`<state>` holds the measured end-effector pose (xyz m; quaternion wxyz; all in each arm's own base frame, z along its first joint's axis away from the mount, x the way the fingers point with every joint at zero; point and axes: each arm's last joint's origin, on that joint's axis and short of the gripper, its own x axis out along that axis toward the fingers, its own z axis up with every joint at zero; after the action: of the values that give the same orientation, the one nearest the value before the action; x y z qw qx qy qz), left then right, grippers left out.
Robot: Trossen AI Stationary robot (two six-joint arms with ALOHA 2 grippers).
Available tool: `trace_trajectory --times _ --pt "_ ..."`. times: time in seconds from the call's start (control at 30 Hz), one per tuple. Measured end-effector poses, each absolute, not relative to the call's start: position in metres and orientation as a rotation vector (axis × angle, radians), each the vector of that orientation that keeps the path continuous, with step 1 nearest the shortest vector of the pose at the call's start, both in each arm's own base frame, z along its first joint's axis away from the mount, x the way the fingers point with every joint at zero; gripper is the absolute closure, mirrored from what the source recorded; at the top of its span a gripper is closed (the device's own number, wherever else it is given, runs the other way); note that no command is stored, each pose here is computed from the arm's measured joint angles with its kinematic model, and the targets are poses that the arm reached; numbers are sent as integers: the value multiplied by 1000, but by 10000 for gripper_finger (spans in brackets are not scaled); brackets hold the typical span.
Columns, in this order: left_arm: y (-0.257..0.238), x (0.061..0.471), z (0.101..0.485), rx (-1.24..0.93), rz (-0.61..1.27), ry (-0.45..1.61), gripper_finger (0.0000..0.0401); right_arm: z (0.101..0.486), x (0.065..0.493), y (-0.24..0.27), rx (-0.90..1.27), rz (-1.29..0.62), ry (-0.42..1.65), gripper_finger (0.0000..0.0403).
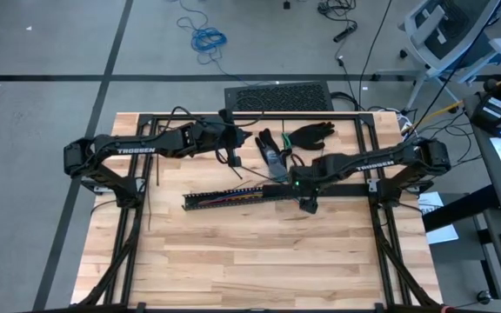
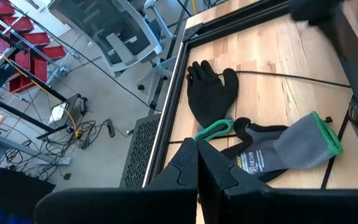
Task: Ziptie cables
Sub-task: Close the black cable duct
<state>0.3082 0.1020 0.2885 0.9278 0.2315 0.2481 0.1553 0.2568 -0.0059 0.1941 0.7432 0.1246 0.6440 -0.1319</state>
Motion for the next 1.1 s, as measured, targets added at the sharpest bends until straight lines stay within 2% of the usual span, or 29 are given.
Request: trace_trajectory --times 0.23,0.43,0.67,0.8,1.03,1.1 --pt "102 307 286 472 310 541 401 191 260 14 56 -358 1367 4" --pt "101 307 285 471 308 550 401 177 270 22 -142 -326 1372 4" --pt "101 306 283 472 300 572 401 182 267 58 -193 -311 1356 4" --pt "101 306 282 471 300 575 401 166 255 74 -271 -410 1340 8" --pt "101 306 283 472 300 574 401 141 243 81 -271 -586 1430 11" --pt "101 306 283 472 300 575 401 138 243 81 -212 -634 1433 11"
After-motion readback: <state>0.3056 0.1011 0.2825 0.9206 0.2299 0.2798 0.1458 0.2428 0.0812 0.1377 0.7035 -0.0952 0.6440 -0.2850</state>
